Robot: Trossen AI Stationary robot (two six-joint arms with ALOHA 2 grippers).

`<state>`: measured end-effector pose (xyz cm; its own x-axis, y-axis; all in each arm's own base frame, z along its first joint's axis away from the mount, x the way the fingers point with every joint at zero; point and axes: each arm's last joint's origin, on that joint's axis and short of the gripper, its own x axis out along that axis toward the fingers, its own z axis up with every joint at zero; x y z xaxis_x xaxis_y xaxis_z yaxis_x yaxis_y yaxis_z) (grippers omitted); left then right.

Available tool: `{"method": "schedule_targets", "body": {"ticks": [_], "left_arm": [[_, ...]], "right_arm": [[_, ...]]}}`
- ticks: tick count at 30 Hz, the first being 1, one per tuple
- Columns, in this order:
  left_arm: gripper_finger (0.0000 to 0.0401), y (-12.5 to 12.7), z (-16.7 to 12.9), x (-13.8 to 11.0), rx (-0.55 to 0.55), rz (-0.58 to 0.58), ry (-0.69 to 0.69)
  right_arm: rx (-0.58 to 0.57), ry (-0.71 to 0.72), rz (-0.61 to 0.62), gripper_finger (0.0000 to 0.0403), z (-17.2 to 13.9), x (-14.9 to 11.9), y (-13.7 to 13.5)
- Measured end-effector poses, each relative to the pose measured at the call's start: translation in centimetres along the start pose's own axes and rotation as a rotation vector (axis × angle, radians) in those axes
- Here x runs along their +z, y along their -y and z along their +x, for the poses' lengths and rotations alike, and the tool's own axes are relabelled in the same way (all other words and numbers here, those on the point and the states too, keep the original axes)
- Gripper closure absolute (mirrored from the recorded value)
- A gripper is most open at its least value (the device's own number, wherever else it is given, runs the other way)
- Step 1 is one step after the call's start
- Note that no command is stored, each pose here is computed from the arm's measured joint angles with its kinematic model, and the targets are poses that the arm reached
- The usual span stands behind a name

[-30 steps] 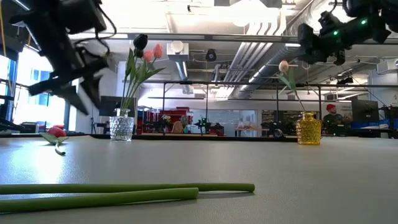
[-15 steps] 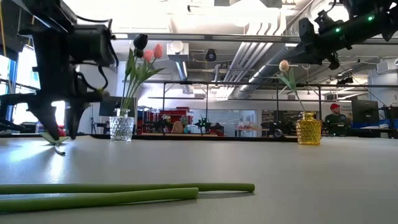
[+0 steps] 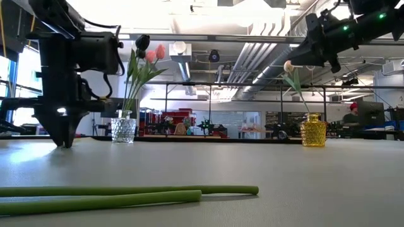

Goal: Sort flowers into vase by color
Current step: Put the top red flower into the yellow vase

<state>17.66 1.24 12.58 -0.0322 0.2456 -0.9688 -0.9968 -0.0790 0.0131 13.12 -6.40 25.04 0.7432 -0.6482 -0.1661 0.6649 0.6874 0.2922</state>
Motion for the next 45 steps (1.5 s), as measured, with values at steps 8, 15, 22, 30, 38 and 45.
{"method": "schedule_targets", "body": {"ticks": [8,15,22,30,38,45], "left_arm": [[0.0397,1.9,-4.3,0.3,-0.254,0.086,0.033],[0.0400,6.3,-10.5,-0.6,-0.872,0.635,0.392],[0.0401,9.4,-12.7,-0.2,-1.185,0.910,0.730],[0.0401,12.5,-12.4,2.4,-1.235,0.989,0.774],[0.0401,15.3,-13.8,4.8,-1.314,1.061,0.812],[0.0401,16.1,-13.8,5.2,-1.328,1.106,0.815]], "right_arm": [[0.118,-0.004,0.004,0.0293,-0.5,0.9,-1.3],[0.331,-0.125,0.056,0.0293,-0.2,0.7,-2.7],[0.455,-0.209,0.078,0.0293,0.9,-0.6,-4.7],[0.555,-0.094,0.056,0.0292,2.6,-1.5,-8.2],[0.622,-0.008,-0.023,0.0292,3.9,-2.7,-10.5],[0.619,0.040,-0.177,0.0253,5.9,-1.6,-13.0]]}}
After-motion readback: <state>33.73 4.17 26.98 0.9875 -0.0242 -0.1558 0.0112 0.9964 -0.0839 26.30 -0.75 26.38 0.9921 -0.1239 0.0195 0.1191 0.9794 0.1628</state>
